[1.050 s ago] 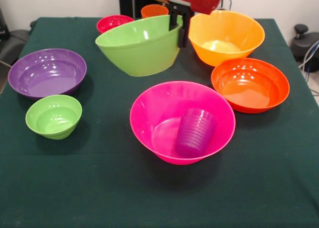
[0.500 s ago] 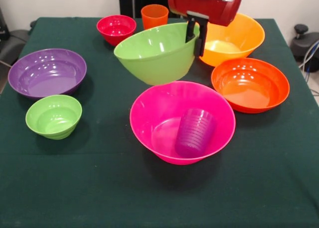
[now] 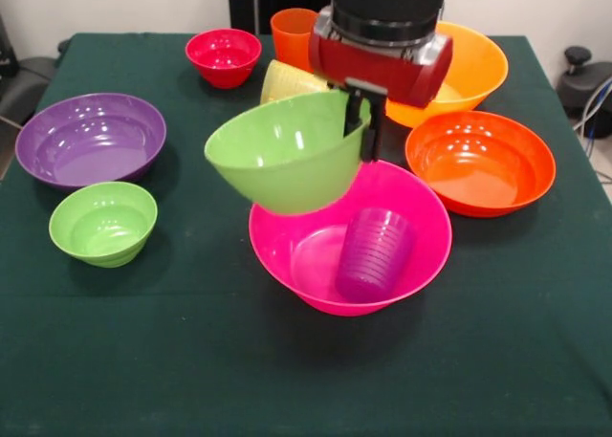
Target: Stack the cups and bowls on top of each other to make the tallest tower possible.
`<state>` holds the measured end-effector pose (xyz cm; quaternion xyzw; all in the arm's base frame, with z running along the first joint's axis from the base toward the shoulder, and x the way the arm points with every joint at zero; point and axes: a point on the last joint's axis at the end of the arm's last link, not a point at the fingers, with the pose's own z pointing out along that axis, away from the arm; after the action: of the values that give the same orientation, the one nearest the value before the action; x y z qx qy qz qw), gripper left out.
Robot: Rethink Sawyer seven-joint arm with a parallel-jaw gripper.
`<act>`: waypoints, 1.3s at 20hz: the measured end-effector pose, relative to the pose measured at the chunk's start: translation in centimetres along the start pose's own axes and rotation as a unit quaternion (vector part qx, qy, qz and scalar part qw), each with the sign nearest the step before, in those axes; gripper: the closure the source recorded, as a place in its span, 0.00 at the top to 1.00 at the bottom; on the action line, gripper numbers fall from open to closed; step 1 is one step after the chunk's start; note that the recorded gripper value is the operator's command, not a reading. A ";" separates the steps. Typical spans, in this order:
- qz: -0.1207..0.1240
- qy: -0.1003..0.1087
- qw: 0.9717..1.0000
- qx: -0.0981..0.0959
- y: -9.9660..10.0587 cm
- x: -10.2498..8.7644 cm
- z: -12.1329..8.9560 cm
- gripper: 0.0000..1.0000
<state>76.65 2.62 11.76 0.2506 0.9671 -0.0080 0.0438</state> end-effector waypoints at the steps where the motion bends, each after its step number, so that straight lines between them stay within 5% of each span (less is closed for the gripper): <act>1: 0.001 -0.003 1.000 0.001 0.1 -0.7 0.4 0.00; 8: 0.004 -0.007 1.000 0.005 1.0 -3.5 2.6 0.00; 14: -0.011 -0.007 1.000 0.005 3.3 -2.6 2.7 0.00; 21: -0.035 -0.025 0.999 -0.002 6.9 -1.4 0.1 0.00; 26: -0.032 -0.037 0.999 -0.007 7.0 -2.1 -1.8 0.00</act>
<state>81.72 7.84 13.81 0.2183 0.9725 -0.0114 0.0807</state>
